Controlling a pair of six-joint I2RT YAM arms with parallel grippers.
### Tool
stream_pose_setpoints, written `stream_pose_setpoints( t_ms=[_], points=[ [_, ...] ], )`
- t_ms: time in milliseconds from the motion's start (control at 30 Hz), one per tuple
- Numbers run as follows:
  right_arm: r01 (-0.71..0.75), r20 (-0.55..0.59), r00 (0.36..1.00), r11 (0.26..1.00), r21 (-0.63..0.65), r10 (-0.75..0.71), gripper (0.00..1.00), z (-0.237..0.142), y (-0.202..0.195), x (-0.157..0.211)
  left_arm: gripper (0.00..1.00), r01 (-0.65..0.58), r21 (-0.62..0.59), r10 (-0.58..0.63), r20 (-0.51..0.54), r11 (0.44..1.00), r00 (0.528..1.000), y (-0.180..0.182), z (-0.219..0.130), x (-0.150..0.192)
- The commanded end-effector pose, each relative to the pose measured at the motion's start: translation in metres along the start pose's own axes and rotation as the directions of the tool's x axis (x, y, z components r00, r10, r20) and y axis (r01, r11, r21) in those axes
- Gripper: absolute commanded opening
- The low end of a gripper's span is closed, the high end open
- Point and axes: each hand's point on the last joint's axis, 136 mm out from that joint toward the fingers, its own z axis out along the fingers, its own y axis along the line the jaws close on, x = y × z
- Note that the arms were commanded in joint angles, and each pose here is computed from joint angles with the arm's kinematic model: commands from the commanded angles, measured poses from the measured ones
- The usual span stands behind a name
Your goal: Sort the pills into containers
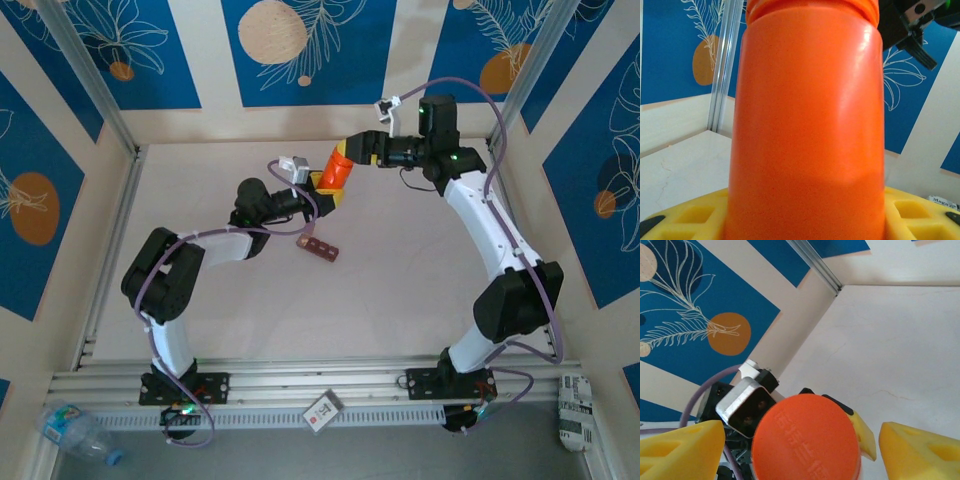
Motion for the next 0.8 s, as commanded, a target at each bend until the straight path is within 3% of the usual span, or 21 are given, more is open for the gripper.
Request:
stream_pose_setpoints(
  t_ms=[0, 333, 533, 767],
  points=[
    [0.011, -0.013, 1.000, 1.000, 0.013, -0.011, 0.78, 0.002, 0.002, 0.000, 0.00, -0.065, 0.046, 0.062, 0.059, 0.997, 0.996, -0.008, 0.002, -0.025],
    [-0.009, -0.034, 0.999, 1.000, 0.023, 0.009, 0.46, 0.007, -0.001, 0.007, 0.00, -0.065, 0.045, 0.062, 0.062, 0.997, 0.996, -0.007, 0.002, -0.027],
    [-0.034, -0.043, 0.998, 0.996, 0.088, 0.038, 0.44, 0.019, -0.010, 0.020, 0.00, -0.081, -0.003, 0.081, 0.063, 0.997, 0.995, -0.001, 0.004, -0.031],
    [-0.144, 0.022, 0.989, 0.952, 0.270, 0.143, 0.41, 0.036, -0.032, 0.040, 0.00, -0.194, -0.139, 0.203, 0.052, 0.971, 0.978, -0.001, 0.007, -0.039]
  ],
)
